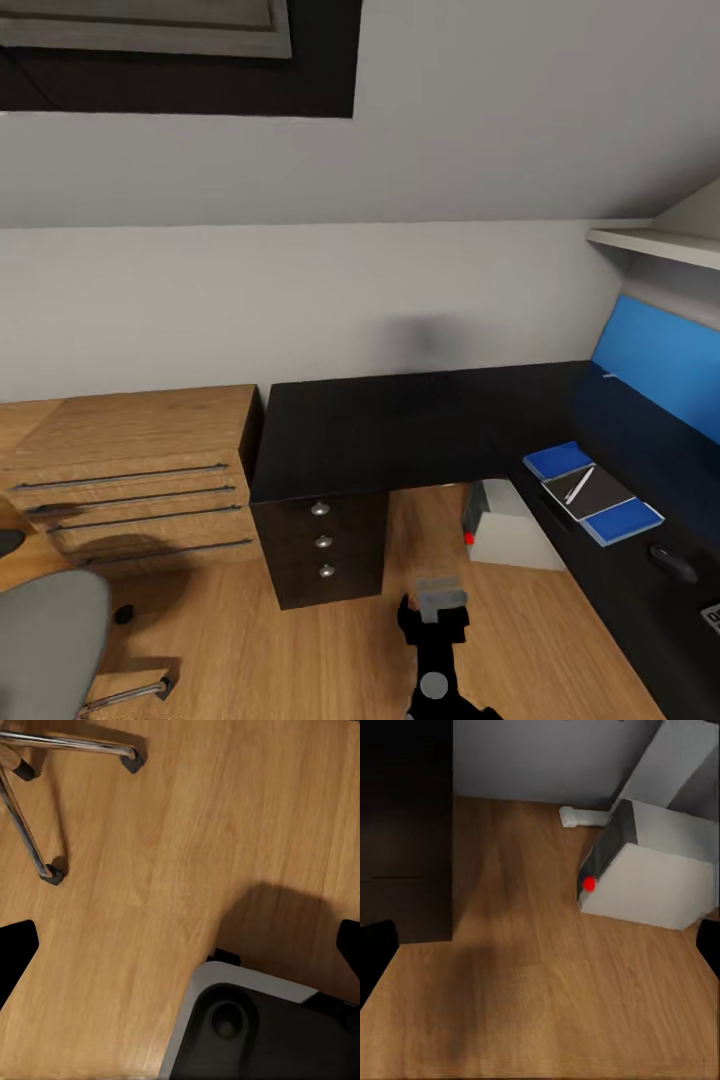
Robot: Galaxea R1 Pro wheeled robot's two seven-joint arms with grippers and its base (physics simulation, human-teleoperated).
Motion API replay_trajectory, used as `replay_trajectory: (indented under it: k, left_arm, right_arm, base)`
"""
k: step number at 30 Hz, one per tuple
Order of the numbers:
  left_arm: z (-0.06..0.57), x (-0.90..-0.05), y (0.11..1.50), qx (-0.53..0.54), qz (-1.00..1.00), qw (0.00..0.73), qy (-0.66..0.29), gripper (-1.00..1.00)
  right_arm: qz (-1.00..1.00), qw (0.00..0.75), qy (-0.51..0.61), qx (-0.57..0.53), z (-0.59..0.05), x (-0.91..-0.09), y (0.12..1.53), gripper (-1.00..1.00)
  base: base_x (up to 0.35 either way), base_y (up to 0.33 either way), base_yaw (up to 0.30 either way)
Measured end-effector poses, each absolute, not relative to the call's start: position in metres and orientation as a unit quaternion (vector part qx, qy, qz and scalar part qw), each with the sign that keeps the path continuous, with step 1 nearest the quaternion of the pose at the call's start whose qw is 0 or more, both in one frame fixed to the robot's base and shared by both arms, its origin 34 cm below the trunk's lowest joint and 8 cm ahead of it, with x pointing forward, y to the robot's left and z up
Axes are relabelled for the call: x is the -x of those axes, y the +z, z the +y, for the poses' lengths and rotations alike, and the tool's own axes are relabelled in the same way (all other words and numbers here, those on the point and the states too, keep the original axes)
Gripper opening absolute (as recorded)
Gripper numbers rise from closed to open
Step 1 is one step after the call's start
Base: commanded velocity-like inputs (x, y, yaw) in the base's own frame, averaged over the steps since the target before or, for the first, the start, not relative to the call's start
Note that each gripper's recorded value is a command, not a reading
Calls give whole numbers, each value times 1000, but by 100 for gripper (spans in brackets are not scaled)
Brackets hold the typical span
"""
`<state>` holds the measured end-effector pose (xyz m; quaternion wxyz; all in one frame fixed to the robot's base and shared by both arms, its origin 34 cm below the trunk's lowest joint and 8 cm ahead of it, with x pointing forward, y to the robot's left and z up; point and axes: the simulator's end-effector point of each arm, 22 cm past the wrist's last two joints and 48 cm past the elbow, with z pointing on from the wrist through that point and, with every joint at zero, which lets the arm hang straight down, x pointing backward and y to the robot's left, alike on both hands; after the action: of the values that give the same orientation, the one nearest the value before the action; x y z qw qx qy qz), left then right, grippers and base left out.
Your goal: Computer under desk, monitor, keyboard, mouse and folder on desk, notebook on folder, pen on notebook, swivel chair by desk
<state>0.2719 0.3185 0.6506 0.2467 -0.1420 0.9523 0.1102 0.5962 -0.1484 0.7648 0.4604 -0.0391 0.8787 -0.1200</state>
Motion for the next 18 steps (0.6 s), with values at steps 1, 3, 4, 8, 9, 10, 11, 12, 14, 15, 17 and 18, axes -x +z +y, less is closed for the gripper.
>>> replay_trajectory:
  k: [1, 3, 4, 8, 9, 10, 11, 12, 14, 15, 17, 18]
  left_arm:
    - [318, -270, 650, 142, 953, 244, 110, 100]
    - [317, -267, 650, 142, 954, 240, 110, 100]
    - [317, -267, 650, 142, 954, 239, 110, 100]
    - [316, -261, 647, 142, 957, 228, 111, 100]
    - [316, -258, 646, 142, 957, 226, 112, 100]
    - [317, -250, 644, 142, 959, 218, 115, 100]
    - [319, -242, 643, 142, 959, 213, 118, 100]
    - [322, -235, 643, 143, 959, 213, 122, 100]
    - [329, -227, 645, 148, 954, 223, 131, 100]
    - [333, -220, 647, 152, 951, 233, 138, 100]
    - [341, -206, 651, 159, 944, 247, 150, 100]
    - [345, -196, 654, 163, 939, 258, 159, 100]
  right_arm:
    - [875, 467, -124, 35, -162, -582, 752, 100]
    - [868, 479, -127, 32, -180, -562, 740, 100]
    - [866, 482, -128, 33, -186, -555, 738, 100]
    - [868, 471, -148, 45, -232, -513, 719, 100]
    - [868, 470, -150, 50, -235, -510, 718, 100]
    - [870, 467, -152, 52, -242, -503, 716, 100]
    - [870, 465, -152, 54, -247, -495, 714, 100]
    - [870, 466, -149, 55, -249, -487, 714, 100]
    - [869, 472, -141, 55, -250, -476, 714, 100]
    - [867, 475, -137, 54, -251, -467, 714, 100]
    - [865, 481, -131, 51, -253, -451, 715, 100]
    - [864, 485, -127, 49, -254, -441, 716, 100]
  base:
    - [-1, 0, 211]
    - [0, 0, 210]
    - [0, 0, 198]
    - [0, 0, 182]
    - [0, 0, 172]
    - [0, 0, 170]
    - [0, 0, 169]
    - [0, 0, 169]
    - [0, 0, 167]
    - [0, 0, 165]
    - [0, 0, 159]
    - [0, 0, 154]
